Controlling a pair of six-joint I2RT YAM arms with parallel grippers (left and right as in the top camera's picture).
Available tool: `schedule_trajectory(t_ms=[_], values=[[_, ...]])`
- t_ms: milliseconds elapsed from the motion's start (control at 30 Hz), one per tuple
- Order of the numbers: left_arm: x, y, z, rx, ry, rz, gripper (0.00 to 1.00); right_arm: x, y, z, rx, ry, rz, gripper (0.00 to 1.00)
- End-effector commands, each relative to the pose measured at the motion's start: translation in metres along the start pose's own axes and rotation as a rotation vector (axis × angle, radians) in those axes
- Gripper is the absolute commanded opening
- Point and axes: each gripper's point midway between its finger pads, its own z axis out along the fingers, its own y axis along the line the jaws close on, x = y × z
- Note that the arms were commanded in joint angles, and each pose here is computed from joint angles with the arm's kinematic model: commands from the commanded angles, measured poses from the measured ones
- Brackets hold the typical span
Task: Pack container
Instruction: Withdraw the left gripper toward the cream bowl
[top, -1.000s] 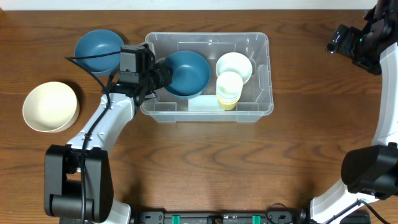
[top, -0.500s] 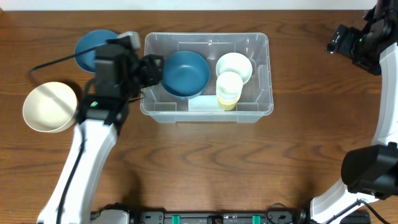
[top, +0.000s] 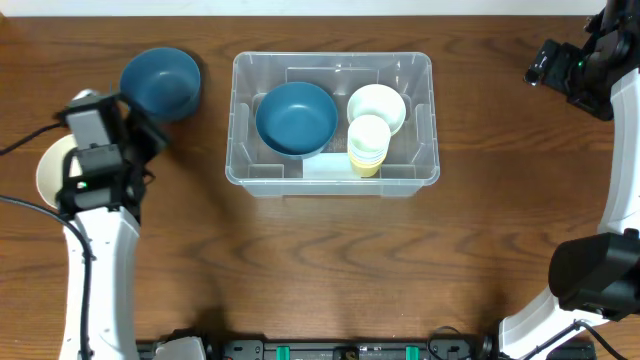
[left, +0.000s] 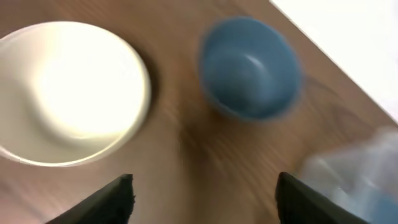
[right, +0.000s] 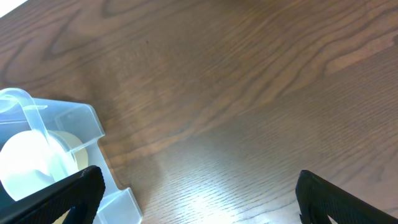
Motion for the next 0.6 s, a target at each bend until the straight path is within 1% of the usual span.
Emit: schedule_trajectory(t_ms=[0, 100, 133, 333, 467, 567], values=[[-0.016, 0.037, 0.020, -0.129, -0.034, -0.087, 0.82, -0.004, 0.000, -0.012, -0.009, -0.030, 0.016, 0.99], [-0.021, 0.049, 0.041, -0.158, -0.037, -0.113, 1.00, -0.004, 0.000, -0.012, -0.009, -0.030, 0.016, 0.99], [-0.021, 0.052, 0.048, -0.165, -0.034, -0.110, 0.98, -0.004, 0.000, -0.012, -0.009, -0.030, 0.016, 0.99], [-0.004, 0.062, 0.083, -0.204, 0.046, 0.032, 0.98, -0.004, 0.000, -0.012, -0.009, -0.030, 0.016, 0.99], [0.004, 0.065, 0.096, -0.214, 0.076, 0.099, 0.98, -0.004, 0.000, -0.012, -0.009, -0.030, 0.016, 0.99], [0.002, 0.065, 0.100, -0.212, 0.072, 0.148, 0.98, -0.004, 0.000, -0.012, -0.009, -0.031, 0.016, 0.99]])
